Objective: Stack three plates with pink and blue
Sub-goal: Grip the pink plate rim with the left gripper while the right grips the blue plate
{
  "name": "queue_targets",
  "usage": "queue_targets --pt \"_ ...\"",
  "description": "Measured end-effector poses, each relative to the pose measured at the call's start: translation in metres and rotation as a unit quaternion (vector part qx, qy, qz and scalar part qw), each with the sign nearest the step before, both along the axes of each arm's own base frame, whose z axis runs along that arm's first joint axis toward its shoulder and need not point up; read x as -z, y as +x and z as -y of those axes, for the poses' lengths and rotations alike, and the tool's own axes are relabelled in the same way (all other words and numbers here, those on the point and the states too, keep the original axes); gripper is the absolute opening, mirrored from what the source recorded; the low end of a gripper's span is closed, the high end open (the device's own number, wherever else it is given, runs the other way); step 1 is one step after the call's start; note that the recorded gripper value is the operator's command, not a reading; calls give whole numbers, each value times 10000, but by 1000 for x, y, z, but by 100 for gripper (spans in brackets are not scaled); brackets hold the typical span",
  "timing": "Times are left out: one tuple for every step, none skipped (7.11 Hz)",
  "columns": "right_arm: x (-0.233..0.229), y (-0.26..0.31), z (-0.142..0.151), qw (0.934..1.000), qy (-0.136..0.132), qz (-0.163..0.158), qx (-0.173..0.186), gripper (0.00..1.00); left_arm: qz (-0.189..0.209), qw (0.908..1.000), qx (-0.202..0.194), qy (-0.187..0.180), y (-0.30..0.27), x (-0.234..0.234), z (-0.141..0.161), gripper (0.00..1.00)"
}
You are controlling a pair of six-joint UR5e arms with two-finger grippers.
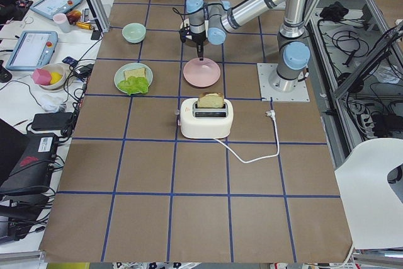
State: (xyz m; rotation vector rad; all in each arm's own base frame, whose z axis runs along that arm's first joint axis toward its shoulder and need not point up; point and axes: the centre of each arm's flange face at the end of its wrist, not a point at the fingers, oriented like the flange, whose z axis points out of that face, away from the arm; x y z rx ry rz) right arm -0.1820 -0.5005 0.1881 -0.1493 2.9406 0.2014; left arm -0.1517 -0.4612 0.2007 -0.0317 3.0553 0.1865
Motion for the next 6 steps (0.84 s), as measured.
queue_targets --pt "5 -2 2 10000 -7 -16 8 31 6 10000 -59 22 0 3 0 52" --pt "5 -4 5 10000 -29 -44 30 7 10 9999 -87 55 0 7 1 48" --pt "2 -5 7 9999 -46 -74 52 0 9 9999 -85 57 0 10 2 44" --pt "2 -6 7 9999 -32 -74 63 0 5 10000 -71 17 0 12 4 41" --pt "2 -5 6 9999 30 -38 104 0 4 10000 -64 -11 0 13 6 34" --pt "2 -5 5 9998 101 2 171 0 5 10000 -58 -11 0 15 6 32"
